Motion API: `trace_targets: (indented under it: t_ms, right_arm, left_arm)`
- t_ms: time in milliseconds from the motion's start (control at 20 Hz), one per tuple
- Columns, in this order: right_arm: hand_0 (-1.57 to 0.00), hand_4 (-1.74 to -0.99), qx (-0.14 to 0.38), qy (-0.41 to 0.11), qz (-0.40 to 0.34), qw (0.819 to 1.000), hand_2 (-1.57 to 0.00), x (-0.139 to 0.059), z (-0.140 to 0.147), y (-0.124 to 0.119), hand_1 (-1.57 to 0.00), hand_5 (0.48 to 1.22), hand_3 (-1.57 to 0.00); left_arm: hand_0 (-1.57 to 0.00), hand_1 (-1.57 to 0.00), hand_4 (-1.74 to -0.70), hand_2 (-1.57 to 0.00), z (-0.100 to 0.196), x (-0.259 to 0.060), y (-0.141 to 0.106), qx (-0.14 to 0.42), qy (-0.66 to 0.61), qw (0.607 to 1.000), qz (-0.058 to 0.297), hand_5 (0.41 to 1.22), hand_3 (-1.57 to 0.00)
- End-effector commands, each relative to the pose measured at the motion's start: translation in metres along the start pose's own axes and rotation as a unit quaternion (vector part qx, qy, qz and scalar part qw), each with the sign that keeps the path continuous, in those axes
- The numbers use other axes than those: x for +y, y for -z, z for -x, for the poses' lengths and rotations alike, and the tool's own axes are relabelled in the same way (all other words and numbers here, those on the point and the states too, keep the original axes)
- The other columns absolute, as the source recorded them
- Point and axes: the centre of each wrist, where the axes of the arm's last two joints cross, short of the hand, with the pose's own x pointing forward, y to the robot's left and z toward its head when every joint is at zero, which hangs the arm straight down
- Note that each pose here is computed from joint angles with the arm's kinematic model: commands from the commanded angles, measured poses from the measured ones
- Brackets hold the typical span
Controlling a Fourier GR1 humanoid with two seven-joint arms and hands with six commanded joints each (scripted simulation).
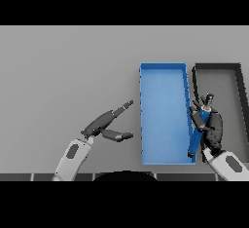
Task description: Pick up the blue pipe and place it into the blue bin.
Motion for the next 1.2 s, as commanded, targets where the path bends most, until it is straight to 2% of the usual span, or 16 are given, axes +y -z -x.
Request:
trace_targets:
  t_ms: [0,50,100,200,300,400,450,550,650,950,1150]
  right_arm:
    - [-1.57,-1.741,0.016,-0.003,0.002,1.000,-1.57,0.000,0.005,0.003,-1.57,1.221,-0.91]
    - [-1.57,-1.741,0.019,-0.005,0.008,1.000,-1.57,-0.001,0.010,0.005,-1.55,1.221,-0.85]
    - [-1.46,-1.678,0.024,-0.007,0.008,1.000,-1.34,0.000,0.013,0.006,-1.34,1.221,-0.79]
    - [-0.94,-1.503,0.057,-0.024,0.017,0.998,-0.86,-0.004,0.018,0.016,-0.85,1.221,-0.50]
    - [-0.60,-1.337,0.080,-0.042,0.002,0.996,-0.55,-0.004,0.021,0.016,-0.55,1.221,-0.32]
    - [-0.38,-1.219,0.100,-0.066,-0.016,0.993,-0.35,-0.002,0.022,0.014,-0.35,1.137,-0.21]
    - [-0.31,-1.175,0.104,-0.107,-0.028,0.988,-0.28,-0.001,0.021,0.011,-0.28,1.084,-0.16]
    - [-0.20,-1.110,0.135,-0.162,-0.047,0.976,-0.18,0.000,0.019,0.009,-0.18,0.979,-0.10]
    - [-0.12,-1.078,0.147,-0.179,-0.057,0.971,-0.11,0.005,0.019,0.010,-0.11,0.898,-0.07]
    - [-0.03,-1.038,0.153,-0.213,-0.064,0.963,-0.03,0.010,0.019,0.014,-0.03,0.734,-0.02]
    - [-0.01,-1.022,0.158,-0.223,-0.063,0.960,-0.01,0.010,0.020,0.015,-0.01,0.672,-0.01]
  left_arm:
    - [0.00,0.00,-0.88,0.00,0.003,-0.002,-0.001,0.001,0.000,1.000,0.002,0.421,0.00]
    - [0.00,0.00,-0.88,0.00,0.002,-0.002,-0.001,-0.003,-0.001,1.000,0.002,0.421,0.00]
    - [0.00,0.00,-0.88,0.00,0.000,-0.002,-0.001,-0.003,0.004,1.000,0.000,0.421,0.00]
    - [0.00,0.00,-0.88,0.00,0.001,-0.004,-0.001,-0.001,0.003,1.000,0.000,0.422,0.00]
    - [0.00,0.00,-0.88,0.00,-0.001,-0.006,0.000,-0.001,0.003,1.000,0.001,0.427,0.00]
    - [0.00,0.00,-0.88,0.00,-0.002,-0.005,-0.001,-0.003,0.002,1.000,0.000,0.430,0.00]
    - [0.00,0.00,-0.88,0.00,-0.005,-0.003,0.000,-0.003,0.001,1.000,-0.001,0.429,0.00]
    - [0.00,0.00,-0.89,0.00,-0.002,-0.004,-0.004,0.006,0.001,1.000,-0.001,0.428,0.00]
    - [0.00,0.00,-0.89,0.00,-0.003,-0.002,-0.002,0.004,0.002,1.000,-0.003,0.426,0.00]
    - [0.00,0.00,-0.89,0.00,-0.004,-0.003,-0.001,0.001,0.002,1.000,-0.004,0.429,0.00]
    - [0.00,0.00,-0.89,0.00,-0.003,-0.005,-0.003,-0.002,0.002,1.000,-0.004,0.431,0.00]
